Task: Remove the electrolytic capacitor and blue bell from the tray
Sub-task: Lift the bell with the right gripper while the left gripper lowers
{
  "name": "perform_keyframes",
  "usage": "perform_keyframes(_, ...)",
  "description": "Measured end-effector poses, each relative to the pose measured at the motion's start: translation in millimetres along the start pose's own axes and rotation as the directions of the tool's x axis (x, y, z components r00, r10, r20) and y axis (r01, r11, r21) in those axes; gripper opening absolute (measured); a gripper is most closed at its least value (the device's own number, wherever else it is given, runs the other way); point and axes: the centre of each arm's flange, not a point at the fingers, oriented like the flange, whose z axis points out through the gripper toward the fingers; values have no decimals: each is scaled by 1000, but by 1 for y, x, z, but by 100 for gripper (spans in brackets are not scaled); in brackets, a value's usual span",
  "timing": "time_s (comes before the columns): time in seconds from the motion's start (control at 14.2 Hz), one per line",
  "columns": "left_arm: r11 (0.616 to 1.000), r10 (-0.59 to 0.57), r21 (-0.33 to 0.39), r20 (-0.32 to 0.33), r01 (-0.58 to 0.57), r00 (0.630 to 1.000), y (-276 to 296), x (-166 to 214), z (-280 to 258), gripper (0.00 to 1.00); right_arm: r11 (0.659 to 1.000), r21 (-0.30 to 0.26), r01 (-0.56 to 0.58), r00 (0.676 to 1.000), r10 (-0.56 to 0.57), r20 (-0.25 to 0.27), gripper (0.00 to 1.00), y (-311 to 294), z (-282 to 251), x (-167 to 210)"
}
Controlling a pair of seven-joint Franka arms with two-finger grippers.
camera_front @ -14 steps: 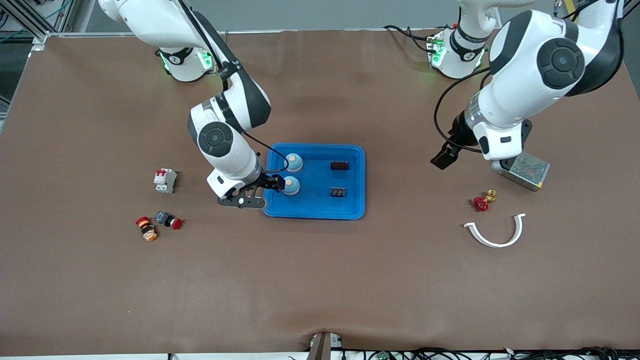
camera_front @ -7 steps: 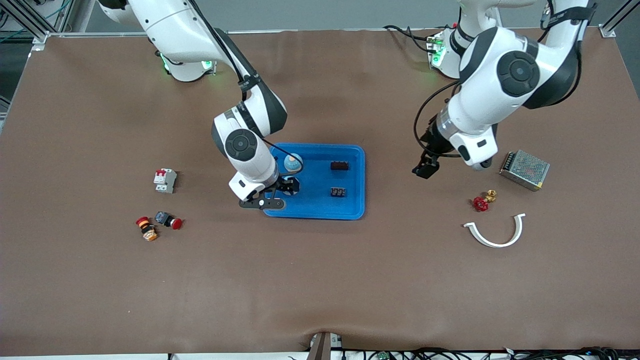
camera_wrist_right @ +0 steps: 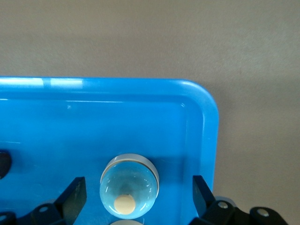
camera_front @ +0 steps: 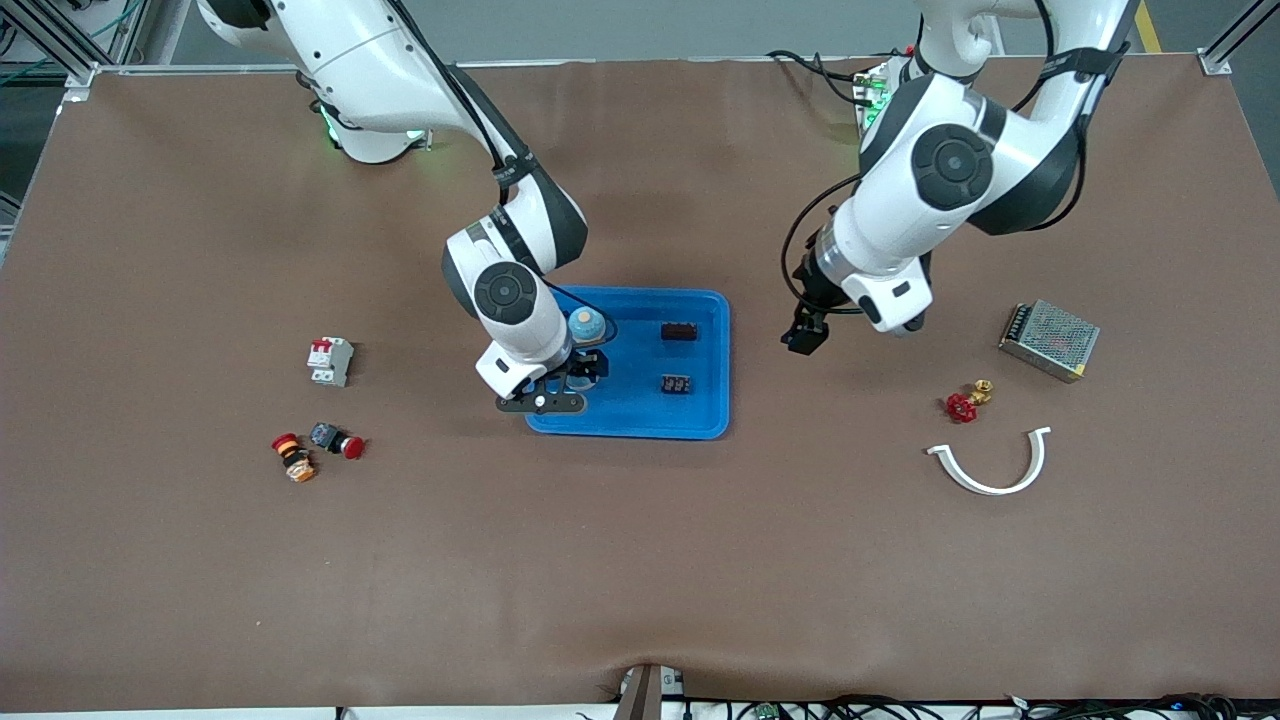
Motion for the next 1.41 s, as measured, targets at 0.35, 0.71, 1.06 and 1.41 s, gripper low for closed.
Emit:
perform_keyframes(0.35, 998, -50, 31, 1, 50, 999, -2, -26, 34, 100, 1000, -14, 15, 1000, -15, 18, 100, -7, 16, -8)
perform_keyframes(0.71, 995, -101, 22, -16, 101, 995, -5, -51, 61, 100, 1000, -14, 19, 1000, -19, 14, 100, -9, 21, -10)
perform_keyframes(1.06, 991, -129, 13, -40, 130, 991, -10, -77, 100, 100, 1000, -5, 18, 1000, -18, -5, 100, -9, 32, -8)
perform_keyframes(1.41, 989, -144, 10, -67, 145, 987, -13, -90, 134, 100, 1000, -5, 24, 1000, -24, -7, 100, -13, 36, -10)
